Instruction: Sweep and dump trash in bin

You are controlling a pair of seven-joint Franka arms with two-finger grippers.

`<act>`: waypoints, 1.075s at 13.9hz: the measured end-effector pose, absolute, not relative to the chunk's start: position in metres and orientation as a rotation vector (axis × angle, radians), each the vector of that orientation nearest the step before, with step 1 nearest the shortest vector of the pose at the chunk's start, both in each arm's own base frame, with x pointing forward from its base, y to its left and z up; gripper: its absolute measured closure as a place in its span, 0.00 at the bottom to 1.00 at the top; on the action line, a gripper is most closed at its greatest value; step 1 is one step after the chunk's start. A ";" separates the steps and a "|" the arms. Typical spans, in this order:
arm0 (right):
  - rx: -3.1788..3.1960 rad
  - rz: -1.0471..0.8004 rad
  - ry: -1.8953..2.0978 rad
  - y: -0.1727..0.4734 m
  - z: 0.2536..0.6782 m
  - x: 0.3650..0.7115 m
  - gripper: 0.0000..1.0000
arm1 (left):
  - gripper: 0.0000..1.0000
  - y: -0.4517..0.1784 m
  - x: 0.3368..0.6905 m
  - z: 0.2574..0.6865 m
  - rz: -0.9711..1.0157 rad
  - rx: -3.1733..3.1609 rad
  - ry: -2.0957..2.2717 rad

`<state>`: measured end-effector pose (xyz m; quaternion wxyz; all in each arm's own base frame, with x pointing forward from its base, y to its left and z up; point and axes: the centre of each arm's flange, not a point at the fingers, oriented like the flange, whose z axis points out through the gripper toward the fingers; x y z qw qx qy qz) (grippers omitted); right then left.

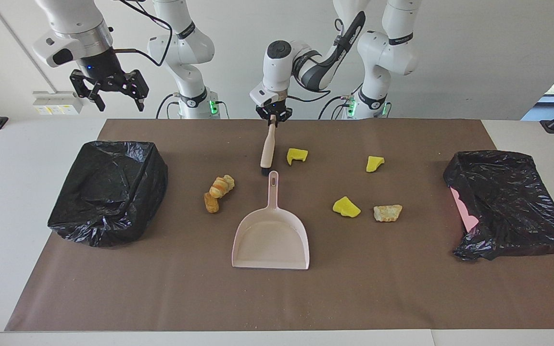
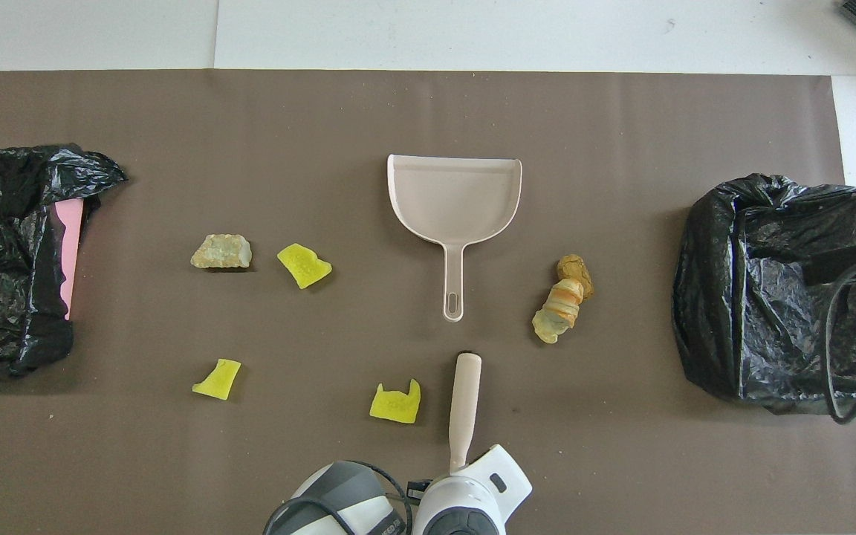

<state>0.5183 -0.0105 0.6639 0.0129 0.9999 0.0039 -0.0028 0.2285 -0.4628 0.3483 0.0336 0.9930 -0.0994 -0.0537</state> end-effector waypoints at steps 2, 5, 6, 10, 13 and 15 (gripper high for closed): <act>3.119 -0.023 0.023 -0.007 0.659 0.518 0.00 | 0.74 -0.459 0.232 0.348 -0.182 3.068 -0.292; 3.119 -0.026 0.051 0.006 0.658 0.518 0.00 | 0.74 -0.435 0.253 0.352 -0.274 3.135 -0.211; 3.120 -0.028 0.057 0.008 0.658 0.518 0.00 | 0.74 -0.422 0.263 0.354 -0.321 3.163 -0.167; 3.144 0.013 0.106 0.029 0.649 0.524 0.00 | 0.74 -0.358 0.319 0.357 -0.461 3.211 0.047; 3.159 0.082 0.098 0.072 0.620 0.534 0.00 | 0.74 -0.300 0.366 0.353 -0.532 3.202 0.160; 3.164 0.082 0.065 0.110 0.593 0.539 0.00 | 0.74 -0.260 0.390 0.353 -0.556 3.225 0.217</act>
